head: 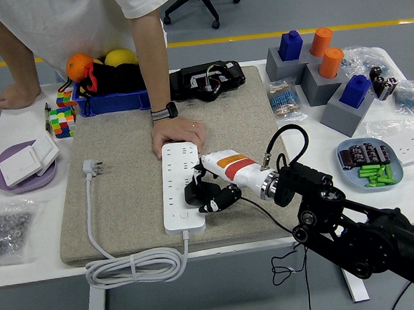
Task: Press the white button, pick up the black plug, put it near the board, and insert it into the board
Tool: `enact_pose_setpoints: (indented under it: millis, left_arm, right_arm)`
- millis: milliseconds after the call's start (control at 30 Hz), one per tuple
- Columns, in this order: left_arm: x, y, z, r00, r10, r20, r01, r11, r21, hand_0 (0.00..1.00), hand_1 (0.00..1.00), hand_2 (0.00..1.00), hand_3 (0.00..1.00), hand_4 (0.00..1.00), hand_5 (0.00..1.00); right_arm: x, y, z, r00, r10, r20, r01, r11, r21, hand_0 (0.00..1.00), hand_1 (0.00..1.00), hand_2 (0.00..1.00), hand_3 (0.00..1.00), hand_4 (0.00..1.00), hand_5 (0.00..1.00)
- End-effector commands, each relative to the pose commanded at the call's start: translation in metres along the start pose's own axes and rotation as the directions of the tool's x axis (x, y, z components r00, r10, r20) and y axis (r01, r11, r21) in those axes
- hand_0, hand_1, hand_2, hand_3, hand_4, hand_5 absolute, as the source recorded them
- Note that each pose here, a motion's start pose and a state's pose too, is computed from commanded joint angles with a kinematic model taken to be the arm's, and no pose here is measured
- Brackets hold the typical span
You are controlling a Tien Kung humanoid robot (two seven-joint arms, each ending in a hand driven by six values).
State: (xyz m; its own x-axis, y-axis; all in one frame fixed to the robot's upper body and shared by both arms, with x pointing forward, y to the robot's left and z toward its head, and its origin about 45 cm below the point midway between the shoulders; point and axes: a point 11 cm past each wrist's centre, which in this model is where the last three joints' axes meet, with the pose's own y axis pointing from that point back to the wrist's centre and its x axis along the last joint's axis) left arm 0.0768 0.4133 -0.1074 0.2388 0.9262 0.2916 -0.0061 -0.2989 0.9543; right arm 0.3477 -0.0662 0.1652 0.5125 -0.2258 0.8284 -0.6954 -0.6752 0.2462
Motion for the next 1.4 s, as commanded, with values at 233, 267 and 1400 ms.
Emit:
enact_pose_setpoints:
  millis: [233,267,1400]
  left_arm:
    - [-0.001,0.000,-0.001,1.000,-0.001,0.001,0.001,1.000,0.002,0.823,0.787,0.744,0.791,0.573,0.481]
    - [-0.001,0.000,-0.001,1.000,-0.001,0.000,0.001,1.000,0.003,0.823,0.787,0.744,0.791,0.574,0.481]
    - [-0.004,0.000,-0.001,1.000,-0.006,-0.004,0.006,1.000,-0.001,0.824,0.788,0.744,0.791,0.574,0.478]
  right_arm:
    - [0.003,0.001,0.000,1.000,0.006,0.006,-0.006,1.000,-0.003,0.475,0.618,0.630,0.689,0.998,0.138]
    - [0.004,0.001,0.001,1.000,0.008,0.006,-0.008,1.000,-0.004,0.473,0.616,0.626,0.683,0.998,0.141]
    - [0.031,0.023,-0.017,0.977,0.164,0.139,-0.178,0.979,0.099,0.437,0.561,0.555,0.602,0.934,0.138]
